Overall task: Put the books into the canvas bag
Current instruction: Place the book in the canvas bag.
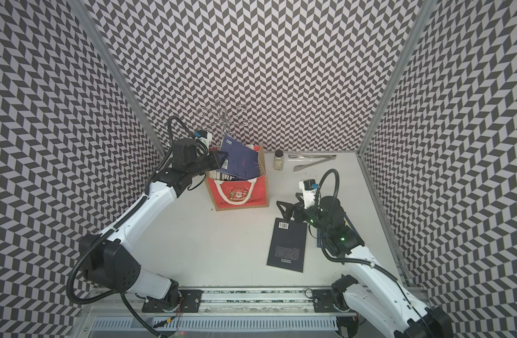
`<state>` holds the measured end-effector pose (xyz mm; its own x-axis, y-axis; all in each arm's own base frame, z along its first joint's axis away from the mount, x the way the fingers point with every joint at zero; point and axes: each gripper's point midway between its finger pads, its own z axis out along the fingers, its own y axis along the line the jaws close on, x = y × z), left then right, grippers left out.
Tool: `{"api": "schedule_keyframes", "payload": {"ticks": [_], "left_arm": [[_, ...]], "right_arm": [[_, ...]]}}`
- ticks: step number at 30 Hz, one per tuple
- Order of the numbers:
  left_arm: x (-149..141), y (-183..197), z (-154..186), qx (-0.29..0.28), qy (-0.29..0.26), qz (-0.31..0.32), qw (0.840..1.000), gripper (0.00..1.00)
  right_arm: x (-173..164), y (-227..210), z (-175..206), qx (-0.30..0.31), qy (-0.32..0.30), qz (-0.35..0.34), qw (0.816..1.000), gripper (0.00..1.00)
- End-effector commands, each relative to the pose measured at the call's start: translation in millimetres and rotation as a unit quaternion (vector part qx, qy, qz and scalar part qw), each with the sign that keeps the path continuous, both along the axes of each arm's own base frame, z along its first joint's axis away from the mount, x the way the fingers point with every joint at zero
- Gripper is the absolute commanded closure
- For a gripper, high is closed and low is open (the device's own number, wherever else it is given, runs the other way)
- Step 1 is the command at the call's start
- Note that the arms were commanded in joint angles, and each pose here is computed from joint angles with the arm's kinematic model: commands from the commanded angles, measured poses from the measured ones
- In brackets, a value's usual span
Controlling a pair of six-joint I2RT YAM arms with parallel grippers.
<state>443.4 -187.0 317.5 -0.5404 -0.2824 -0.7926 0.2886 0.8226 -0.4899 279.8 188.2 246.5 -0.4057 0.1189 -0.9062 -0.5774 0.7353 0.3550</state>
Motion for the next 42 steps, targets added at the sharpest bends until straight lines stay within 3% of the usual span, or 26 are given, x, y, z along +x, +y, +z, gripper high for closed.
{"api": "schedule_keyframes", "payload": {"ticks": [1,16,29,32,37,42], "left_arm": [[11,-7,26,0.003,-0.039,0.02,0.999,1.0],[27,-49,-21,0.093,0.004,0.06,0.994,1.0],[31,-73,-49,0.103,0.032,0.029,0.994,0.91],[31,-74,-53,0.104,0.038,0.027,0.993,0.85],[29,-73,-50,0.104,0.035,0.027,0.994,0.6],[29,-70,-45,0.106,0.032,0.029,0.993,0.51]], "right_arm": [[-2,1,7,0.01,-0.012,0.004,1.0,0.01],[-4,0,3,0.012,-0.008,0.004,1.0,0.01],[-4,-1,-1,0.011,-0.004,0.003,1.0,0.01],[-4,-1,-1,0.011,-0.004,0.002,1.0,0.0],[-4,0,-2,0.01,-0.004,0.003,1.0,0.01],[-3,-3,-6,0.011,0.005,-0.007,1.0,0.01]]}}
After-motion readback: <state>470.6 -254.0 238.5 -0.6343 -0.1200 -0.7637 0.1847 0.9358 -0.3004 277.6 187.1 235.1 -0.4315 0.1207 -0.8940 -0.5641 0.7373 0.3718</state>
